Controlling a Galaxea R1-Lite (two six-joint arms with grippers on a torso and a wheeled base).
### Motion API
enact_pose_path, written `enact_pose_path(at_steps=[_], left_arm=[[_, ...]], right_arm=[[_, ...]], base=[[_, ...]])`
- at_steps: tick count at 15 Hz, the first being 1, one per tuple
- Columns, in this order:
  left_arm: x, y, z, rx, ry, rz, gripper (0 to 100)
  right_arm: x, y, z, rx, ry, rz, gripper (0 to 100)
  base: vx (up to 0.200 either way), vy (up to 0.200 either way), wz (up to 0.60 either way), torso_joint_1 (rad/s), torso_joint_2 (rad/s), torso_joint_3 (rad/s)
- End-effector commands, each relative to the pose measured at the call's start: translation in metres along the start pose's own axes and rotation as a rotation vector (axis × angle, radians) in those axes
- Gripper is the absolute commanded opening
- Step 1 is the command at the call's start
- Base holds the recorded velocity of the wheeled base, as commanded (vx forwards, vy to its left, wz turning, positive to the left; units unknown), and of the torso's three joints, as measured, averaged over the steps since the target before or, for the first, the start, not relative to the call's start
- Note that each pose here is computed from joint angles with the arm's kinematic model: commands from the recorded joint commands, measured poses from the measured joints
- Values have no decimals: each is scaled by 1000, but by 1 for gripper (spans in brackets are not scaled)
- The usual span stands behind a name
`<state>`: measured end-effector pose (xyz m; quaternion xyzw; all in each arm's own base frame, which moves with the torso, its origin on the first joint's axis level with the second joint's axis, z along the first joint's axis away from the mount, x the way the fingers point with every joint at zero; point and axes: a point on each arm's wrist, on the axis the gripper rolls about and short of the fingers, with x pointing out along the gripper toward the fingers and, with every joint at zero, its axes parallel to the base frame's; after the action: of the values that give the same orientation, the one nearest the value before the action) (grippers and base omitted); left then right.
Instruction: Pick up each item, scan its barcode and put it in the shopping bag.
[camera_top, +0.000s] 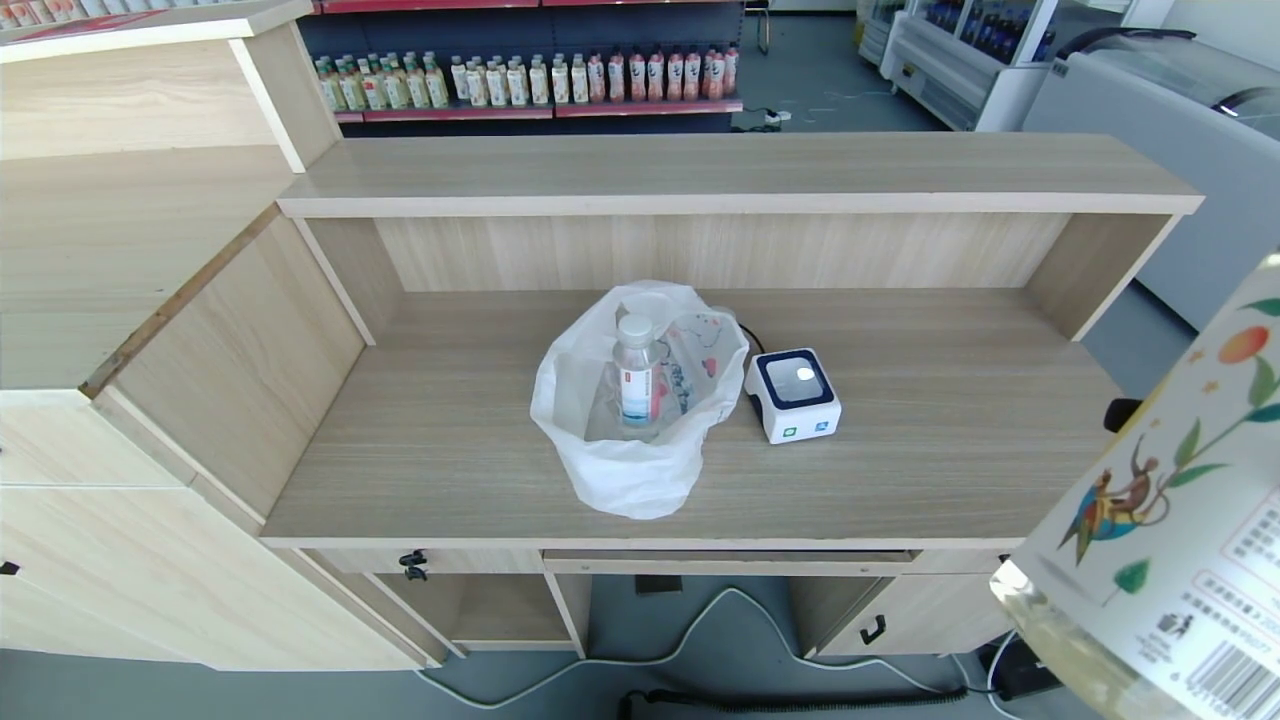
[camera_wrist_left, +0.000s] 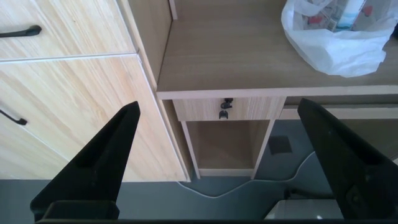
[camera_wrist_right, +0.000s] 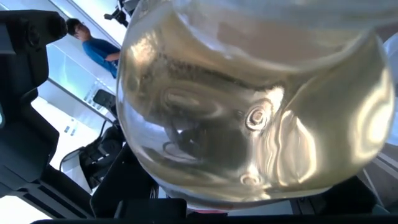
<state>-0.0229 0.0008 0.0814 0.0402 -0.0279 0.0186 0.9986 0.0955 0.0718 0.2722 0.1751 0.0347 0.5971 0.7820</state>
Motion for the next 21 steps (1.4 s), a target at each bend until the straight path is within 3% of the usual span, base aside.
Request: enact_pose_path(at_steps=[1, 3, 4, 6, 8, 9, 10, 11, 13, 19, 21], left_arm=[[0, 0, 0, -2, -1, 0, 100], [0, 0, 0, 0, -3, 1, 100], [0, 0, 0, 0, -3, 1, 100], [0, 0, 0, 0, -1, 0, 100], [0, 0, 0, -2, -1, 0, 100], [0, 0, 0, 0, -1, 0, 100], [0, 0, 0, -2, -3, 1, 100], [0, 0, 0, 0, 1, 0, 100], [0, 0, 0, 0, -1, 0, 100], [0, 0, 0, -2, -1, 0, 100], [0, 0, 0, 0, -3, 1, 100]], right_arm=[[3, -1, 2, 0, 2, 4, 0], [6, -6, 1, 2, 8, -11, 0], [8, -17, 0, -31, 1, -92, 0], [13, -49, -1, -219, -14, -313, 0], [-2, -107, 4, -591, 3, -674, 0], [-14, -121, 7, -703, 27, -759, 0], [-40, -142, 12, -899, 115, -912, 0], [-58, -152, 15, -1017, 197, -1007, 0], [-91, -160, 19, -1164, 321, -1151, 0], [-95, -169, 21, -1248, 308, -1173, 0], [-95, -172, 22, -1253, 317, -1179, 0]], base=[[0, 0, 0, 0, 0, 0], [0, 0, 0, 0, 0, 0], [0, 0, 0, 0, 0, 0], [0, 0, 0, 0, 0, 0], [0, 0, 0, 0, 0, 0], [0, 0, 0, 0, 0, 0], [0, 0, 0, 0, 0, 0], [0, 0, 0, 0, 0, 0], [0, 0, 0, 0, 0, 0], [0, 0, 0, 0, 0, 0], [0, 0, 600, 5, 5, 0]])
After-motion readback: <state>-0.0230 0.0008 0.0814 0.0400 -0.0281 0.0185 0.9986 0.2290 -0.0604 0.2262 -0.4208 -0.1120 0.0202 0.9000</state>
